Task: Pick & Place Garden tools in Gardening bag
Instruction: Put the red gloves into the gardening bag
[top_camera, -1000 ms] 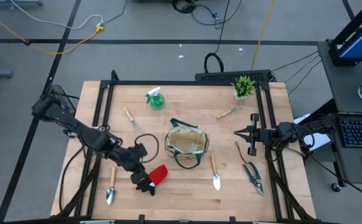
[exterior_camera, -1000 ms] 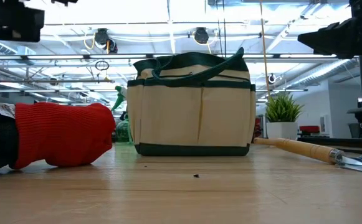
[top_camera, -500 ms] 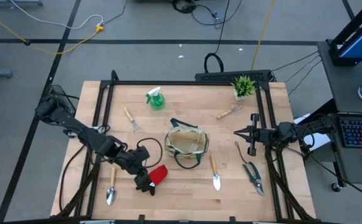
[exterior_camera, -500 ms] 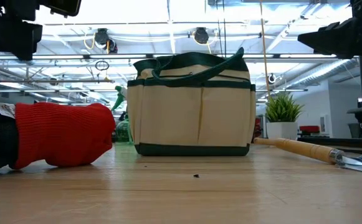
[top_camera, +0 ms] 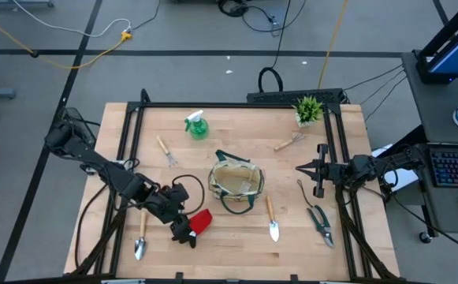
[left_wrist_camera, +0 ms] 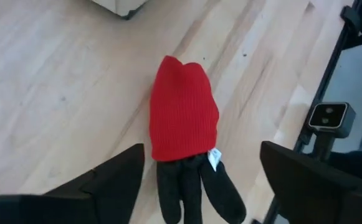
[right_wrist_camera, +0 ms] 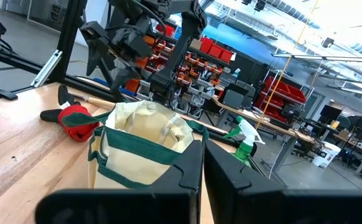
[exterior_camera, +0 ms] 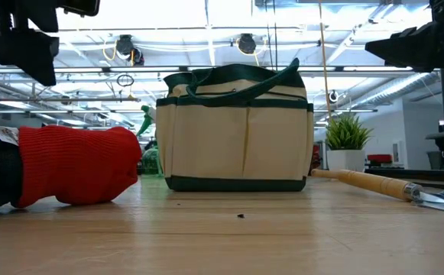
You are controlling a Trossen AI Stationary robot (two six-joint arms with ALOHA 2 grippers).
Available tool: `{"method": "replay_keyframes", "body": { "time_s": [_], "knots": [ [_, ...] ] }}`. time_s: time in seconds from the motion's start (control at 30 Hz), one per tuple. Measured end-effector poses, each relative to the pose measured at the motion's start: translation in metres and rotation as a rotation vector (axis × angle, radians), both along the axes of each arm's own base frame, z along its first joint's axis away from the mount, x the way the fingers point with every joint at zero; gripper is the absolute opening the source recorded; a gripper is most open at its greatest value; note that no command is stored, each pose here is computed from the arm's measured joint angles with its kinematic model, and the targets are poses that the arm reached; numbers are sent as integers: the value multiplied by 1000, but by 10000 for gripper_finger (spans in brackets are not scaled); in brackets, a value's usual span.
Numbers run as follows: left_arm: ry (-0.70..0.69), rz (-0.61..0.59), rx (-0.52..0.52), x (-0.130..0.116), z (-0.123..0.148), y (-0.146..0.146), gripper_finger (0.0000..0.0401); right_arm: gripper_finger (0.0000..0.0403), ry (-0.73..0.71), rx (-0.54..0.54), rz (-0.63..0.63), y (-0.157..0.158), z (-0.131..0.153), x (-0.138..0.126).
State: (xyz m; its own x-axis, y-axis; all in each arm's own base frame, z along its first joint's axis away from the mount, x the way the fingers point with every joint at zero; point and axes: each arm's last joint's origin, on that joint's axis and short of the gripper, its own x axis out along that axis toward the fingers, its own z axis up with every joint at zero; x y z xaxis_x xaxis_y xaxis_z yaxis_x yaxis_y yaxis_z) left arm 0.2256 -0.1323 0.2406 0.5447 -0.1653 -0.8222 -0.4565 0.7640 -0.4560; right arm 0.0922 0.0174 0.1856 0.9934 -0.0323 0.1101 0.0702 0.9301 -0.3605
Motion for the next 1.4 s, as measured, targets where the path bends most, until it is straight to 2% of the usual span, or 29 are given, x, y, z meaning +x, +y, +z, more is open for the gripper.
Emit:
{"method": "replay_keyframes", "body": {
  "time_s": [0.1,0.27,0.6,0.93,1.4],
  "knots": [
    [-22,14,28,1,0,1,365,9,0,-1,0,0,0,0],
    [-60,103,67,2,1,3,397,9,0,-2,-1,0,0,0],
    [-105,98,19,18,-8,-7,393,9,0,-2,0,0,0,0],
    [40,84,27,28,-42,-15,393,9,0,-2,-1,0,0,0],
    [72,87,39,33,-54,-17,398,9,0,-2,0,0,0,0]
  ]
}}
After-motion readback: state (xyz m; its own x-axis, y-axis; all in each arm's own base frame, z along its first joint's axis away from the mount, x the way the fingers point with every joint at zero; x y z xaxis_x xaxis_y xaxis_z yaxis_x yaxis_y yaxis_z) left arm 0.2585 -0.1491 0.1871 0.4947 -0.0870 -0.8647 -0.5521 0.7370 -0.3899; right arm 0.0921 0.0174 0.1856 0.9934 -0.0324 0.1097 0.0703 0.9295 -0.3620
